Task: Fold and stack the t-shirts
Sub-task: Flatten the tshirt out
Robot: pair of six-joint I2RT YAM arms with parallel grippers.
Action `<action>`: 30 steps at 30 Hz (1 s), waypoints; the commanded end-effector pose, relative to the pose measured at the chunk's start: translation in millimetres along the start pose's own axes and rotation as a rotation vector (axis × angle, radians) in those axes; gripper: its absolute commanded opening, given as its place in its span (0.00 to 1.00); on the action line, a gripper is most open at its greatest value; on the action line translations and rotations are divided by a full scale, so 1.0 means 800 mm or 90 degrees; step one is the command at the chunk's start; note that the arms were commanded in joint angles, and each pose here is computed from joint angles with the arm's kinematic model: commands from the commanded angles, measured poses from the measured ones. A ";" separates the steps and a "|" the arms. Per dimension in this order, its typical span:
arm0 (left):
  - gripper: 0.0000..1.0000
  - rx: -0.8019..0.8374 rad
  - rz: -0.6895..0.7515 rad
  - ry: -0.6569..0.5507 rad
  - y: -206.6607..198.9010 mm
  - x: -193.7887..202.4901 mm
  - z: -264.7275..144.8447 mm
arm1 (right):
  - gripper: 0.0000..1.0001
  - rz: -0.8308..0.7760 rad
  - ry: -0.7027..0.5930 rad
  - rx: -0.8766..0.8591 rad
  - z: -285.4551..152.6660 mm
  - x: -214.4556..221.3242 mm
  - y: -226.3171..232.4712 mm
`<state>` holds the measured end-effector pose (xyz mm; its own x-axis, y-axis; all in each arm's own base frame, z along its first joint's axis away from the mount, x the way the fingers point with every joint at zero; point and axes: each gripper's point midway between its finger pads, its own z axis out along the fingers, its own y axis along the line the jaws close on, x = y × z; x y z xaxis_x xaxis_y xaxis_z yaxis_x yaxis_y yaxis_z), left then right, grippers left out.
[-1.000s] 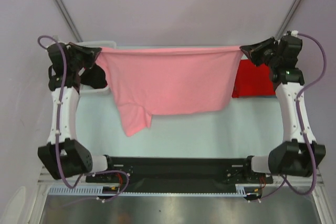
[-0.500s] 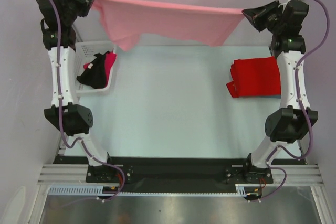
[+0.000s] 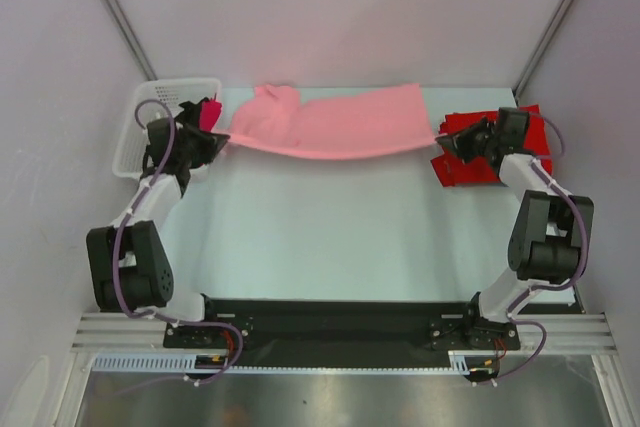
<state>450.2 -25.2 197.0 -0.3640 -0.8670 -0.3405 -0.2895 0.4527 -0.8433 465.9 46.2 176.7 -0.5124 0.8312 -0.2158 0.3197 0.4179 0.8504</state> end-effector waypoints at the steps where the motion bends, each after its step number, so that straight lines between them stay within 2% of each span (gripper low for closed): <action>1: 0.00 0.113 0.040 -0.084 -0.031 -0.009 -0.034 | 0.00 -0.052 -0.031 -0.062 -0.023 0.002 0.011; 9: 0.00 0.043 0.037 -0.048 0.074 0.059 -0.051 | 0.00 -0.070 -0.026 0.005 -0.051 0.047 -0.066; 13: 0.00 0.000 0.045 -0.072 0.115 0.063 -0.077 | 0.00 -0.084 -0.029 0.029 -0.072 0.072 -0.093; 15: 0.00 -0.029 0.026 -0.044 0.144 0.084 -0.086 | 0.00 -0.083 -0.030 0.048 -0.084 0.086 -0.110; 21: 0.00 -0.068 -0.002 -0.031 0.187 0.117 -0.113 | 0.00 -0.071 -0.056 0.086 -0.118 0.116 -0.146; 30: 0.00 -0.163 -0.024 0.001 0.246 0.158 -0.141 | 0.00 -0.013 -0.051 0.176 -0.139 0.161 -0.221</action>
<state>265.9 -28.1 53.8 -0.3468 -0.8892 -0.2983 -0.4605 0.4385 -0.7718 269.6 46.7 69.3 -0.4973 0.8187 -0.2873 0.4462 0.5253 0.7246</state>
